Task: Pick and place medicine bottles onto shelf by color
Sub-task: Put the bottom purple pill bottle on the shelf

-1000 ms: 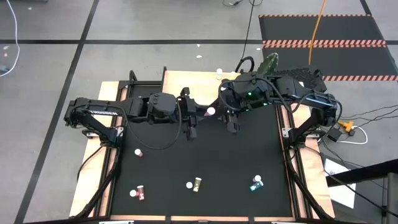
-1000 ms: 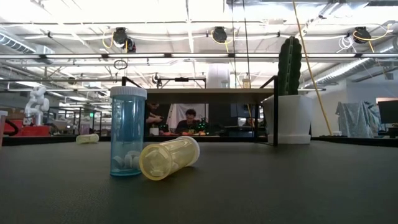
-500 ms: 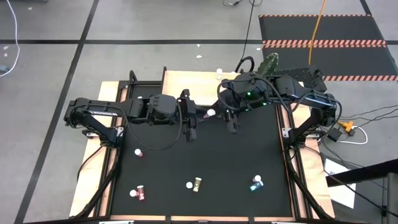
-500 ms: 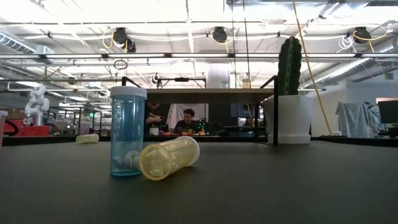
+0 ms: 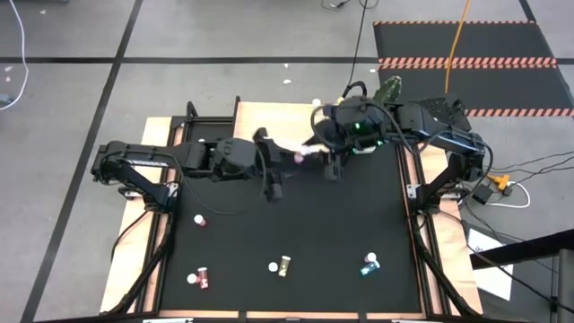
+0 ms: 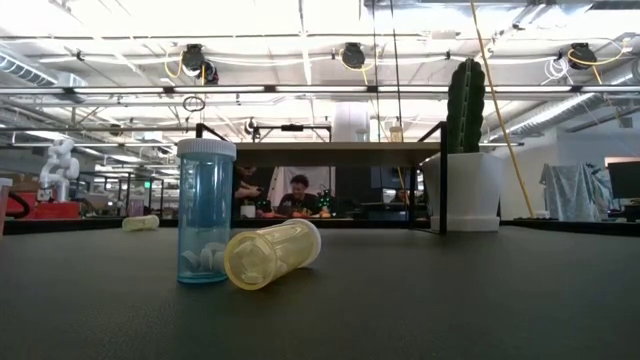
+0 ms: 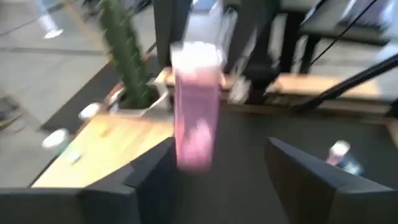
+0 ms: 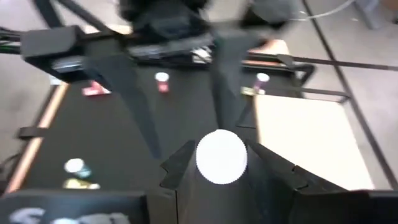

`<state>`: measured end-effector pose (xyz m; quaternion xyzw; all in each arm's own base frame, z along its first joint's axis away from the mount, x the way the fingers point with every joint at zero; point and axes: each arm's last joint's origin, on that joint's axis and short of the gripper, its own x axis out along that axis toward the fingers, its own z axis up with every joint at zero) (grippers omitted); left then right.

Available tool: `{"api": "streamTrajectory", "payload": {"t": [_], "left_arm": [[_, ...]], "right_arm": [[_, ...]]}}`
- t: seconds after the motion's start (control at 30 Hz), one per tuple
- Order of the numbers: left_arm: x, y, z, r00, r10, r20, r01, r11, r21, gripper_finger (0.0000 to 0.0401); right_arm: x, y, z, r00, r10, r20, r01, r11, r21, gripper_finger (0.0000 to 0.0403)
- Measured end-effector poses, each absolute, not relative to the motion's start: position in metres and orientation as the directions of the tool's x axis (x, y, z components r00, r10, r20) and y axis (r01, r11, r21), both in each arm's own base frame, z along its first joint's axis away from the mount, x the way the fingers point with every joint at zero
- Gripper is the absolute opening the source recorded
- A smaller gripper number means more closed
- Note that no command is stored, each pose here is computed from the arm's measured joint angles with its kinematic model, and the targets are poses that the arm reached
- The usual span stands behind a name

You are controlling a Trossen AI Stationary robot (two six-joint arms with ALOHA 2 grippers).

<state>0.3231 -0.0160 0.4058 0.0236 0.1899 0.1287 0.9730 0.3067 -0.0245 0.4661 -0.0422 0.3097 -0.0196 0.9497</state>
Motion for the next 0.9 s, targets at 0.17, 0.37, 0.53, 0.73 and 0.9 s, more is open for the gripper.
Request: {"api": "streamTrajectory", "payload": {"t": [0.17, 0.37, 0.53, 0.73, 0.9], "left_arm": [[0.296, -0.011, 0.418, 0.857, 0.347, -0.381, -0.331, 0.937, 0.108, 0.0305], [0.259, 0.002, 0.430, 0.764, 0.507, -0.399, -0.510, 0.853, 0.109, 0.0321], [0.243, 0.020, 0.418, 0.631, 0.581, -0.514, -0.564, 0.799, 0.211, 0.0321], [0.235, 0.061, 0.410, 0.498, 0.637, -0.588, -0.534, 0.760, 0.371, 0.0321], [0.226, 0.101, 0.413, 0.519, 0.612, -0.597, -0.518, 0.781, 0.349, 0.0321]], "right_arm": [[0.325, -0.063, 0.448, 0.767, -0.147, -0.625, 0.086, 0.988, -0.126, 0.0120], [0.353, -0.121, 0.419, 0.730, -0.247, -0.637, 0.162, 0.968, -0.190, 0.0121], [0.372, -0.173, 0.383, 0.678, -0.313, -0.665, 0.253, 0.949, -0.190, 0.0121], [0.375, -0.226, 0.343, 0.588, -0.351, -0.729, 0.354, 0.922, -0.158, 0.0121], [0.370, -0.247, 0.330, 0.566, -0.341, -0.750, 0.396, 0.911, -0.115, 0.0121]]}}
